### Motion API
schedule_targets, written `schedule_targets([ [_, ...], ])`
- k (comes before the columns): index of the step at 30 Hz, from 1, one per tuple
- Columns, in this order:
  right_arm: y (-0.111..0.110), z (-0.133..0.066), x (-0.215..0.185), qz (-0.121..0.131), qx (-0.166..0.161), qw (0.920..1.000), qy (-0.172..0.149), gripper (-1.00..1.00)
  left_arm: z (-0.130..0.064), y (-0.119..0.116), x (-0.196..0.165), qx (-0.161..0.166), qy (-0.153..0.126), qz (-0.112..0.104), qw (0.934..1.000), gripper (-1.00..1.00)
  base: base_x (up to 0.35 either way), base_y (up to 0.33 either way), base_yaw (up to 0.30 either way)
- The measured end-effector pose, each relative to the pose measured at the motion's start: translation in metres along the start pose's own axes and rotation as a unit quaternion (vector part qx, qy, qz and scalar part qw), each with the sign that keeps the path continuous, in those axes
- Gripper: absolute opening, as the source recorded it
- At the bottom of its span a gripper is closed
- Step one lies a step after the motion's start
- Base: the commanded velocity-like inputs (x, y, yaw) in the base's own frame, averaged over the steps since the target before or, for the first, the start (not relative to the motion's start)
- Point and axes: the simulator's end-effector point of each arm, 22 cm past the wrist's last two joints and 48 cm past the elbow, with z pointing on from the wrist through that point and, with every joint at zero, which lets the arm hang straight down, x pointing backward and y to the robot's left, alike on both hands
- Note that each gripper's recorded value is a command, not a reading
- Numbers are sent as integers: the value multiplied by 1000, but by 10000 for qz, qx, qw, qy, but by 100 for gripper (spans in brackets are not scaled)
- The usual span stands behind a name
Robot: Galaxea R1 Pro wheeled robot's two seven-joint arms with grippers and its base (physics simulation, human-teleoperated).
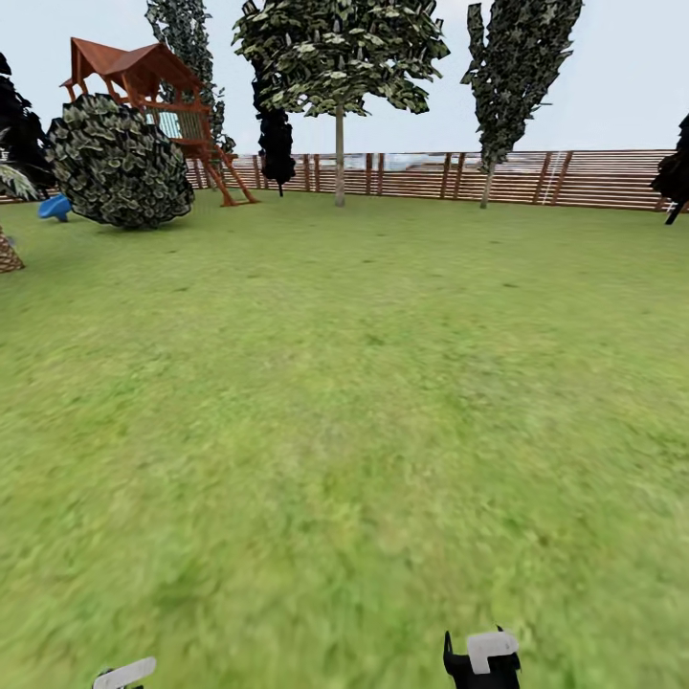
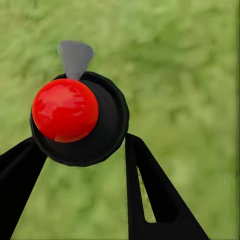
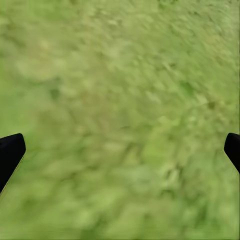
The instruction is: In the garden, pick up the pesticide atomizer on the floor and spray pesticide onto both trees until each tree trunk is fully covered.
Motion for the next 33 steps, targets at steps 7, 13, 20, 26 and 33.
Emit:
schedule_targets([
  [7,0,0,0,3,3,10000,2,100,0,0,0,0,4,0,10000,-100,338,0,0],
  [13,0,0,0,2,1,10000,1,100,0,0,0,-1,6,-2,10000,-100,338,0,0],
  [20,0,0,0,-1,-1,10000,0,100,0,0,0,-1,2,-2,10000,-100,338,0,0],
  [26,0,0,0,2,-2,10000,0,100,0,0,0,1,2,1,10000,-100,338,0,0],
  [33,1,0,0,5,-6,10000,-1,100,0,0,0,1,-1,0,10000,-100,338,0,0],
])
